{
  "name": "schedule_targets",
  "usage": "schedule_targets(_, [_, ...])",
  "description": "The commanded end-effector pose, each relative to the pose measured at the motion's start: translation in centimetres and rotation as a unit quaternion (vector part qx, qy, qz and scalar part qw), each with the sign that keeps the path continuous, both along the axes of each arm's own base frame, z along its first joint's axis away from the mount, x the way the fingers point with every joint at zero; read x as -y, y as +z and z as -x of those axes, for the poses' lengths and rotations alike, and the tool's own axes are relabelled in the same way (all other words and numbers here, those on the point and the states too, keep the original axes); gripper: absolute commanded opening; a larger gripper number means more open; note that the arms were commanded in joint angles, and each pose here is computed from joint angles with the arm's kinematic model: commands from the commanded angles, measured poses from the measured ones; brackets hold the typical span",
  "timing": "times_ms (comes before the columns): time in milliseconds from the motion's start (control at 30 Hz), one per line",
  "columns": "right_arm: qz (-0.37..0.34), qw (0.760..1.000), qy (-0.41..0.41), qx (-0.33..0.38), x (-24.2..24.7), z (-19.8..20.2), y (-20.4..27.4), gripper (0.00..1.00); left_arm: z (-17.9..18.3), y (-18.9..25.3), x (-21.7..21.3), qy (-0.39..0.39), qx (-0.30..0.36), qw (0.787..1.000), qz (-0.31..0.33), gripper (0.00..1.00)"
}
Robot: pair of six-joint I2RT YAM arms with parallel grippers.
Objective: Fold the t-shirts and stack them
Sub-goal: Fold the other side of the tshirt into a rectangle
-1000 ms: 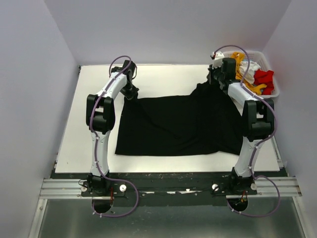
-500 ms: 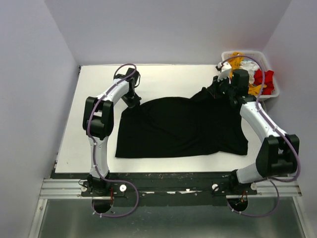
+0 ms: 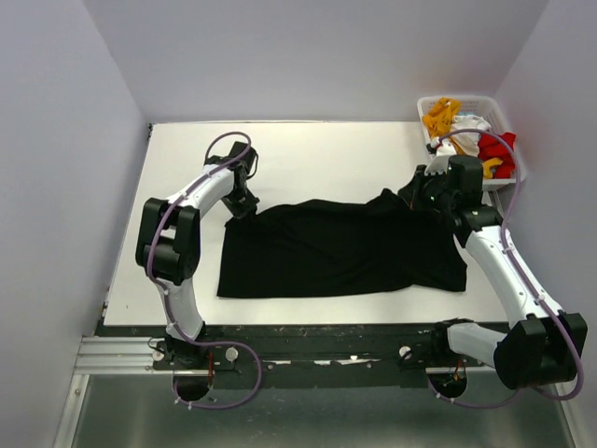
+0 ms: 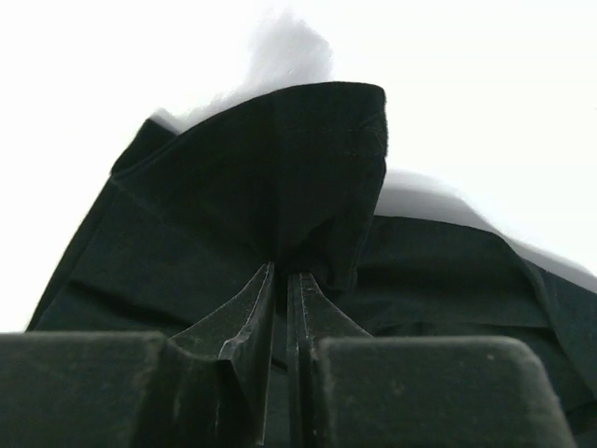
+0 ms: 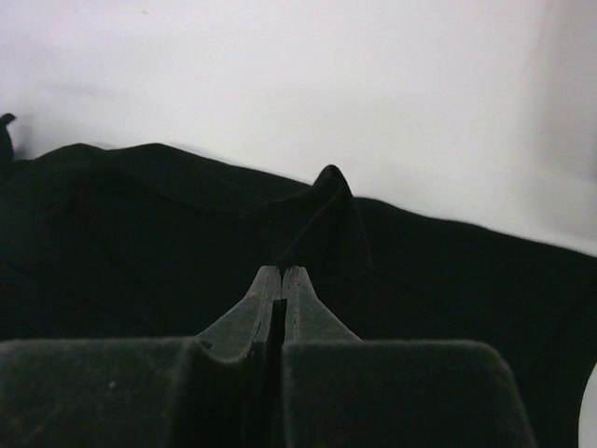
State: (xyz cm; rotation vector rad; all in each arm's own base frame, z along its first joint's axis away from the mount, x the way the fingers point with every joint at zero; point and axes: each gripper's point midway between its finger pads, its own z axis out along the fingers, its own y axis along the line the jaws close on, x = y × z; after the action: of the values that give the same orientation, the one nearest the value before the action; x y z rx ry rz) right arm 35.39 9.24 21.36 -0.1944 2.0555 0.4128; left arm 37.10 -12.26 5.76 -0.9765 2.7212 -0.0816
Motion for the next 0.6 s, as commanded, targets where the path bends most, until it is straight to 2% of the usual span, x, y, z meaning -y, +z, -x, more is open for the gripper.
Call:
schedule_targets(0, [0.005, 0.998, -0.049, -0.048, 1.3, 1.7, -2.5, 0.01, 0.8, 1.3, -0.4, 0.012, 0.035, 0.999, -0.017, 0.14])
schedule_targets(333, [-0.003, 0.994, -0.100, -0.038, 2.7, 3.1, -1.3, 0.01, 3.3, 2.7, -1.3, 0.036, 0.047, 0.996, -0.070, 0.14])
schedule_targets(567, [-0.005, 0.988, -0.139, -0.068, 3.6, 4.2, -2.6, 0.01, 4.2, 4.6, -2.1, 0.052, 0.070, 0.991, -0.098, 0.15])
